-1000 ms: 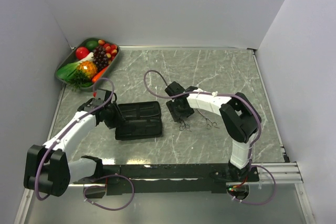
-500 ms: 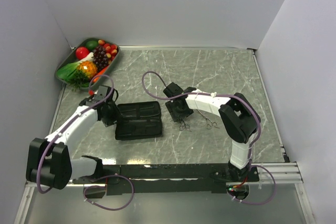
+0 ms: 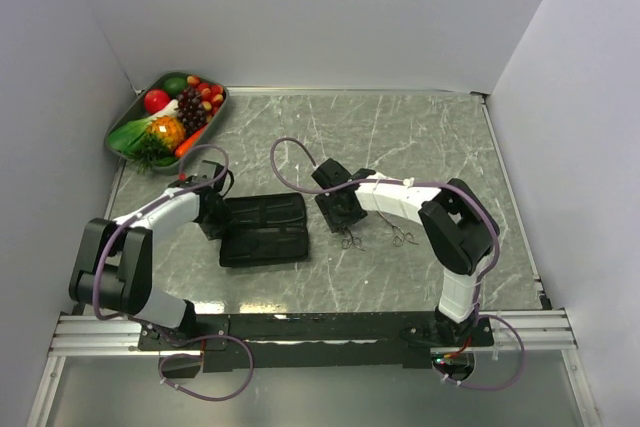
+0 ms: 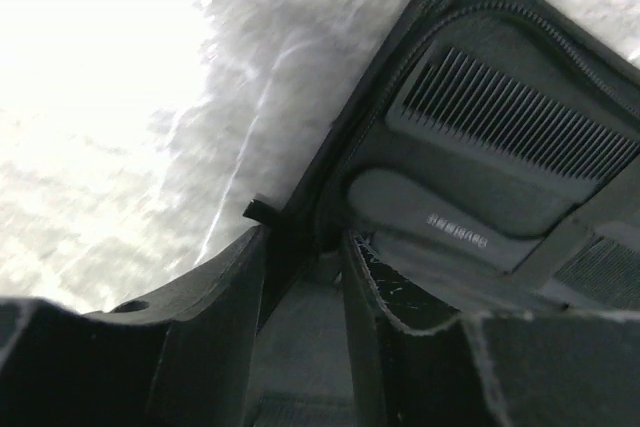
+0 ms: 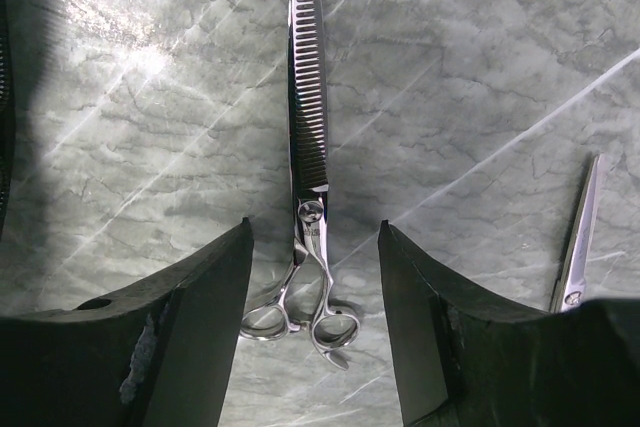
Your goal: Sort the hair-cutting tools
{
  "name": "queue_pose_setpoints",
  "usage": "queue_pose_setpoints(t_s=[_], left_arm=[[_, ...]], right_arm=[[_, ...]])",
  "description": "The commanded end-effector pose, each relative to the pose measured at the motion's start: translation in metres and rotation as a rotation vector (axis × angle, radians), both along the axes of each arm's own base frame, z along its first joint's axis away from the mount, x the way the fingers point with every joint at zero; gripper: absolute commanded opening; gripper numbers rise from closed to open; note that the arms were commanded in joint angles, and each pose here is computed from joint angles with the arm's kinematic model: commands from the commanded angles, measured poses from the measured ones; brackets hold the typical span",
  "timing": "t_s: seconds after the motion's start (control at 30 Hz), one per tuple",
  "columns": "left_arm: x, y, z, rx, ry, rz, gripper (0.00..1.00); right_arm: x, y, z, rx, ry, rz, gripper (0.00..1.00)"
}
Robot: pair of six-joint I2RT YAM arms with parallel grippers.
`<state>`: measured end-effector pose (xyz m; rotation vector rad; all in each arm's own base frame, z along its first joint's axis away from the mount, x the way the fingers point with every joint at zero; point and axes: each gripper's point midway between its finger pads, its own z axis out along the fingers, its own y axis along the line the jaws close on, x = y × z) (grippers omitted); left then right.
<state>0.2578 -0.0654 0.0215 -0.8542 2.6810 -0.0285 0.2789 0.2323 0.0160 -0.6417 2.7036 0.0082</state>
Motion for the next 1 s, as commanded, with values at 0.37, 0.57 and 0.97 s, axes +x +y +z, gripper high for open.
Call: queue_pose_setpoints(t_s=[0.37,0.57,0.97], left_arm=[[0.036,-0.053,-0.041,-0.106,-0.049,-0.078,0.37],[0.064,-0.064,-0.027,-0.087,-0.087,-0.118,0.38],[0.048,-0.042,0.022,0.004,-0.104,-0.152,0.45]], right_arm=[[-0.015,-0.015,-0.013,-0.036,0.006,0.019,0.49],[-0.014,-0.016,-0.01,-0.043,0.001,0.019,0.38],[-0.017,-0.028,0.002,-0.086,-0.007,-0.026,0.0]])
